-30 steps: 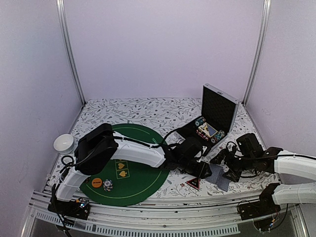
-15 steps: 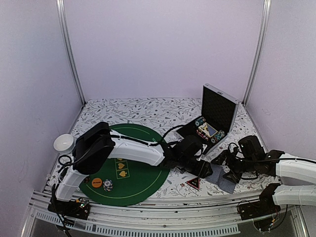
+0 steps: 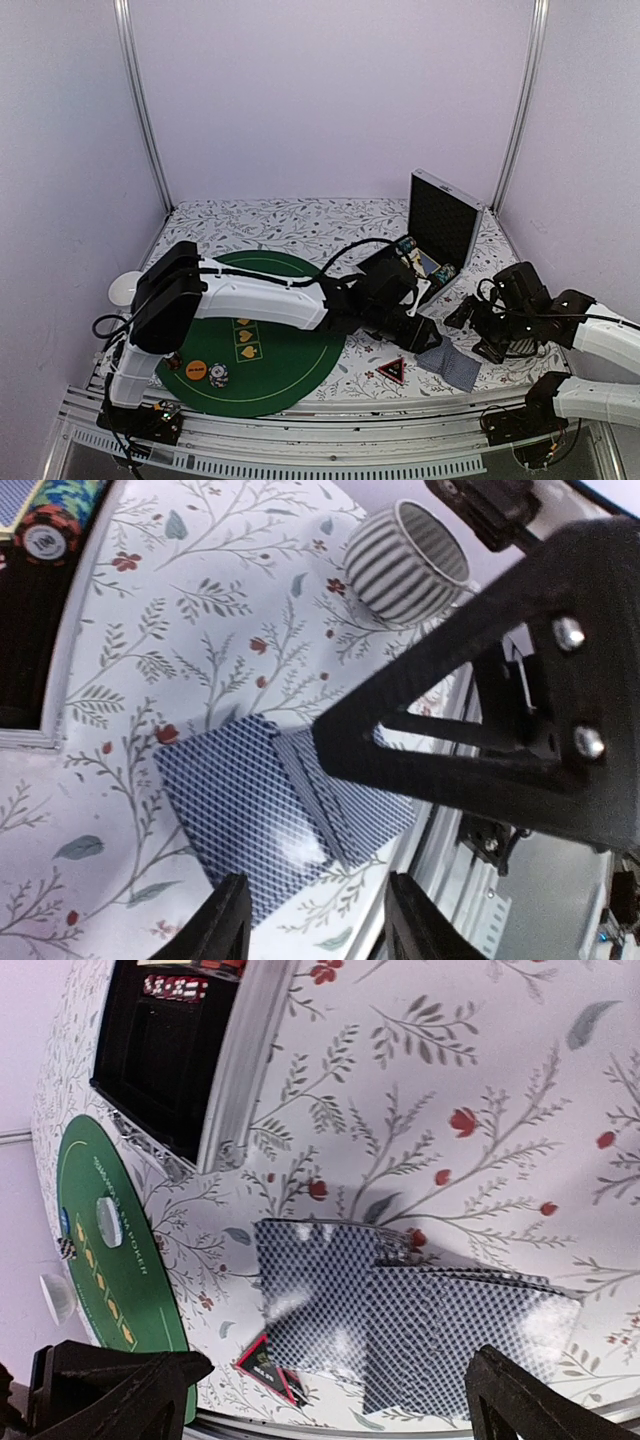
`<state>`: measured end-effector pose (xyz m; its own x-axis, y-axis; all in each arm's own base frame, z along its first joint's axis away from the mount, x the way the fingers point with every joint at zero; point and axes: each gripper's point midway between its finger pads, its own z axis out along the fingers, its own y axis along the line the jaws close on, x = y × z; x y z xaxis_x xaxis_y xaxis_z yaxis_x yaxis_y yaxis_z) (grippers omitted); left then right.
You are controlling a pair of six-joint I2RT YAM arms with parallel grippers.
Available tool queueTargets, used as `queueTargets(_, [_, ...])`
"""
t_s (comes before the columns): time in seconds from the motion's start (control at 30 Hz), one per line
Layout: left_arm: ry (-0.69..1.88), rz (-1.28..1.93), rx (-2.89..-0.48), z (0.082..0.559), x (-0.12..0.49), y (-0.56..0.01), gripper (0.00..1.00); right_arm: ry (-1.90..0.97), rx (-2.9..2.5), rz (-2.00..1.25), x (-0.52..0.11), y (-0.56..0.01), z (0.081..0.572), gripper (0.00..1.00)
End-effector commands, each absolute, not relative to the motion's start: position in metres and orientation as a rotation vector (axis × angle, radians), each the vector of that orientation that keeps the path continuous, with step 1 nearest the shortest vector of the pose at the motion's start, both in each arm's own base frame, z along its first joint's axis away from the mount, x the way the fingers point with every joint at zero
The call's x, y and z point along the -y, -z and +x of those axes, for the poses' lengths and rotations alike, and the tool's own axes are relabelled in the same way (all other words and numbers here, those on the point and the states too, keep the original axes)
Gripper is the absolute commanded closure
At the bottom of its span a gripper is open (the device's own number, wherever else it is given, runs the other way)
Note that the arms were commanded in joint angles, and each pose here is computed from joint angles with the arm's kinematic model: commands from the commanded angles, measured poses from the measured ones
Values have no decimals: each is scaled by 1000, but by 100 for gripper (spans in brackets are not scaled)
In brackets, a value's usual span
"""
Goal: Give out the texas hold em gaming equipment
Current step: Pick up the poker card from the center of the board.
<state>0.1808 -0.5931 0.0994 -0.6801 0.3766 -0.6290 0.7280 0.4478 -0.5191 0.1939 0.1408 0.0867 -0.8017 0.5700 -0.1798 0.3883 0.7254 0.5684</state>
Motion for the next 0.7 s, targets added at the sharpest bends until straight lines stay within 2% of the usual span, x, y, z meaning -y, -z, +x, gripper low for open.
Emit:
queueTargets(0.0, [1219, 1035, -2269, 144, 615, -108, 51, -534, -2681, 829, -107, -58, 165, 1])
queueTargets(0.2, [1219, 1057, -2307, 134, 628, -95, 45, -553, -2650, 900, -99, -48, 163, 1])
queueTargets(0.67, [1160, 994, -2411, 142, 627, -60, 47, -694, -2643, 880, -116, -38, 168, 1])
